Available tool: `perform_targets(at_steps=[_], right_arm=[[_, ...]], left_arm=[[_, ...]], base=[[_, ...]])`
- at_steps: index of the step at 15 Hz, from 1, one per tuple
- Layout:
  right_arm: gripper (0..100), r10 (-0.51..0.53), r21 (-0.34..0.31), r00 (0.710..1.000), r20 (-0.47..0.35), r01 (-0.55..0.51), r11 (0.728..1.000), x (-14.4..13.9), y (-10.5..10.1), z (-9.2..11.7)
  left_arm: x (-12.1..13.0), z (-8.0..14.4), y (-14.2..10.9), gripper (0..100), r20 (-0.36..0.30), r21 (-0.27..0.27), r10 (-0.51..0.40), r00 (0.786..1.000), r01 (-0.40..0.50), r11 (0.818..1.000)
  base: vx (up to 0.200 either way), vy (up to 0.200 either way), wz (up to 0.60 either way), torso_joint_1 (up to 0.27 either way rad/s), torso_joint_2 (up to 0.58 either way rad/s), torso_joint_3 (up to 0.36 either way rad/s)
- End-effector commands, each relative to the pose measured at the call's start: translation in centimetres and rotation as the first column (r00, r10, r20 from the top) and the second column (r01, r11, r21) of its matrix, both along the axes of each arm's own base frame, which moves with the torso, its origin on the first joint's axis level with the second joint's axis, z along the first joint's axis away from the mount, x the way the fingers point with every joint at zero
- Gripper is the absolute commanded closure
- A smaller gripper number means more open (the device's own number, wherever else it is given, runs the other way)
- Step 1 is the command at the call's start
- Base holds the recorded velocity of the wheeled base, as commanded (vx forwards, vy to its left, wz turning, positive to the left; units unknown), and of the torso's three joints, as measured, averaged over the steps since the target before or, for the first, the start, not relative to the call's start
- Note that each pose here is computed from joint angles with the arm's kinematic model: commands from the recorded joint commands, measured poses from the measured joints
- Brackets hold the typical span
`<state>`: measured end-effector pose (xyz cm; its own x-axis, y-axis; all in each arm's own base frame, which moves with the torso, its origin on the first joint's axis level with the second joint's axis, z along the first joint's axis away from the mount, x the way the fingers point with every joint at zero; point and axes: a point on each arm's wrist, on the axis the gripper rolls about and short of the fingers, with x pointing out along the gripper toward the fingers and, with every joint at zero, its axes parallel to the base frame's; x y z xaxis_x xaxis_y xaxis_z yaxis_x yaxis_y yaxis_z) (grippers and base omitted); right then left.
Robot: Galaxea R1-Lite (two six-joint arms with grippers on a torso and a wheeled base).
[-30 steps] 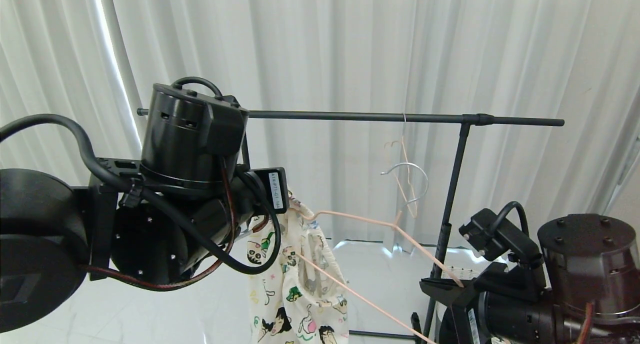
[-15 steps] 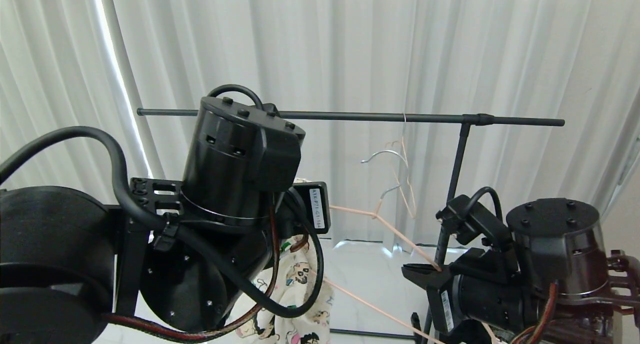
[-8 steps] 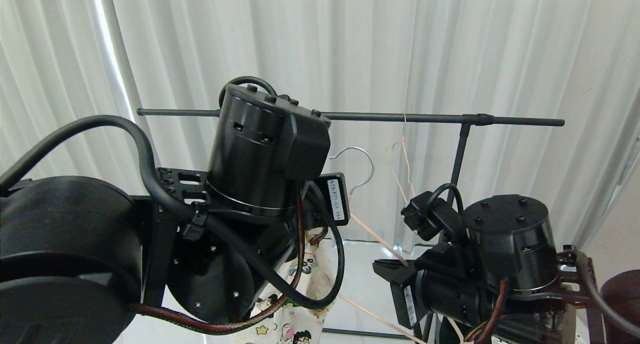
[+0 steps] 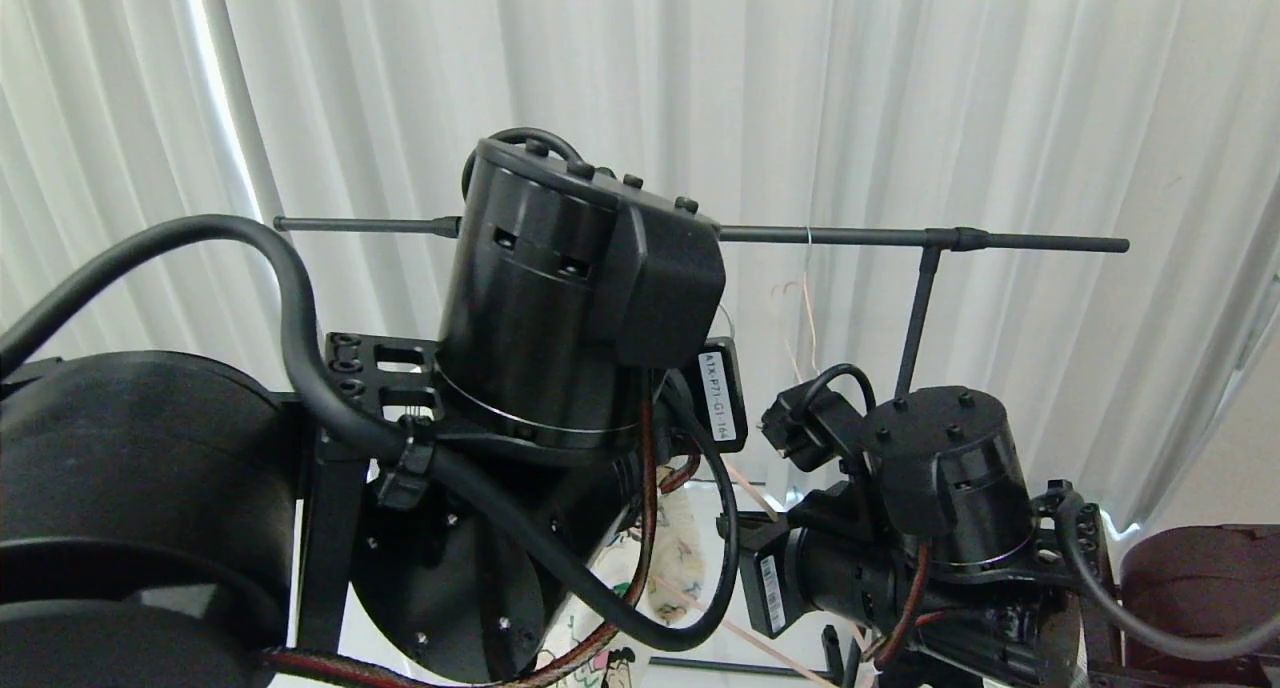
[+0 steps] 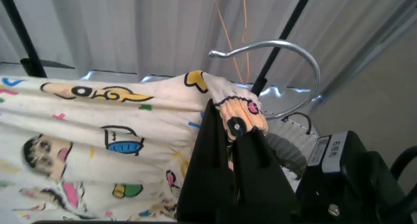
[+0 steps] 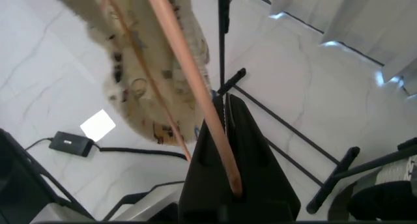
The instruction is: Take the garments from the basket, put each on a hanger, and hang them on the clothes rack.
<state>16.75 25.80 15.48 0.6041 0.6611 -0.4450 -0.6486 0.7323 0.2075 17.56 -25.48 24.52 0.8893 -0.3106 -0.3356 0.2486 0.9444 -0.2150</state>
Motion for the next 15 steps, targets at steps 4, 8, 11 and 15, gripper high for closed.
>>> perform_targets(at_steps=[4,8,11,15], right_arm=[[100,-0.056,0.014,0.998,-0.001,0.056,0.998,0.1,-0.1,0.1],[100,-0.061,0.022,0.998,0.006,0.061,0.998,0.1,-0.4,0.4],[100,-0.073,0.016,0.997,0.004,0.073,0.997,0.1,-1.1,0.4],[100,-0.111,0.019,0.994,0.008,0.111,0.994,0.5,-2.2,0.6]], left_arm=[[-0.3,-1.3,0.6,100,-0.023,0.058,-0.002,1.0,0.004,0.998],[0.0,-0.8,1.2,0,-0.013,0.043,0.019,1.0,-0.018,0.999],[1.1,-0.6,2.4,0,0.009,0.069,0.079,0.997,-0.08,0.994],[0.1,-0.4,3.7,0,0.028,0.114,0.059,0.998,-0.062,0.992]], base=[[0.0,0.0,0.0,0.0,0.0,0.0],[0.0,0.0,0.0,0.0,0.0,0.0],[0.0,0.0,0.0,0.0,0.0,0.0],[0.0,0.0,0.0,0.0,0.0,0.0]])
